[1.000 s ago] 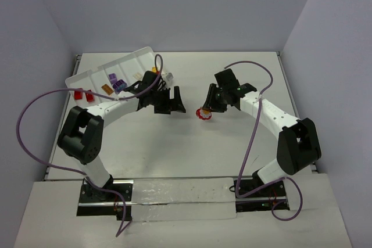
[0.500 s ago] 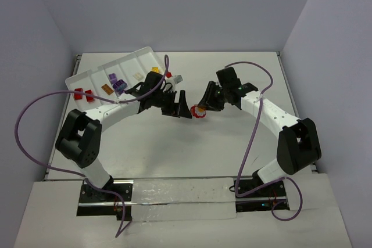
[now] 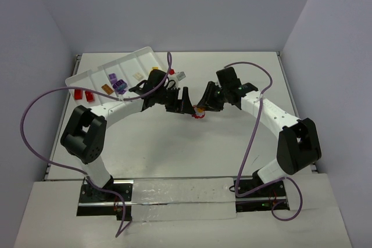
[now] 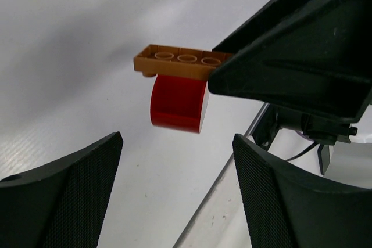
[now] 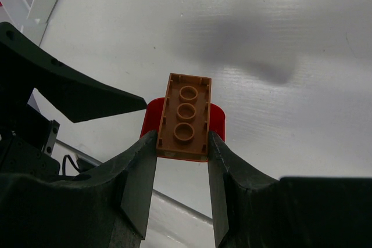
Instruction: Sort the legos into containers by color
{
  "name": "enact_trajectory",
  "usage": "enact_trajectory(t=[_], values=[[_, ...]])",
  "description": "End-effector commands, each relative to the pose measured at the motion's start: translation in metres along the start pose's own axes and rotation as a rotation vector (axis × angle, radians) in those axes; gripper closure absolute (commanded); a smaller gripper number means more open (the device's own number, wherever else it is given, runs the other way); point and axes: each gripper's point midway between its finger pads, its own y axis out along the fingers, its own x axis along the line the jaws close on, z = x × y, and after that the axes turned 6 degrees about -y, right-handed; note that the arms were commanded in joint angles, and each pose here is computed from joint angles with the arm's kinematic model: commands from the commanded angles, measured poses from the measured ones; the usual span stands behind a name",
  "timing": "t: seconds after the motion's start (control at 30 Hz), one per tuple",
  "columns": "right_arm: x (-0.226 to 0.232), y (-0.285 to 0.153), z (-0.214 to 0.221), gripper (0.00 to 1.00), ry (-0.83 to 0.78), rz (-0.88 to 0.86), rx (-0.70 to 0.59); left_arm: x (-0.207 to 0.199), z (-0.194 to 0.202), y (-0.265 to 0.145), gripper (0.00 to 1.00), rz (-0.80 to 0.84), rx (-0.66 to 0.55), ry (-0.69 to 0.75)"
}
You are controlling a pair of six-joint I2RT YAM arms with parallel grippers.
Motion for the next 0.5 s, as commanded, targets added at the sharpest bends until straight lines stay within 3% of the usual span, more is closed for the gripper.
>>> enact_trajectory(t=[0.0, 0.37, 0.43, 0.47], values=[[0.027, -0.020, -0.019, 0.98, -0.025, -0.087, -0.070, -0.024, -0.025, 0.007, 0.17, 0.084, -0.062, 0.036], [0.029, -0.020, -0.016, 0.98, -0.026, -0.107, -0.052, -0.023, -0.023, 0.018, 0.35, 0.116, -0.052, -0.011], [0.030, -0.020, -0.016, 0.97, -0.028, -0.109, -0.053, -0.024, -0.025, 0.017, 0.53, 0.117, -0.062, -0.012], [0.029, -0.020, -0.016, 0.97, -0.025, -0.105, -0.054, -0.024, -0.025, 0.017, 0.53, 0.117, -0.063, -0.012]])
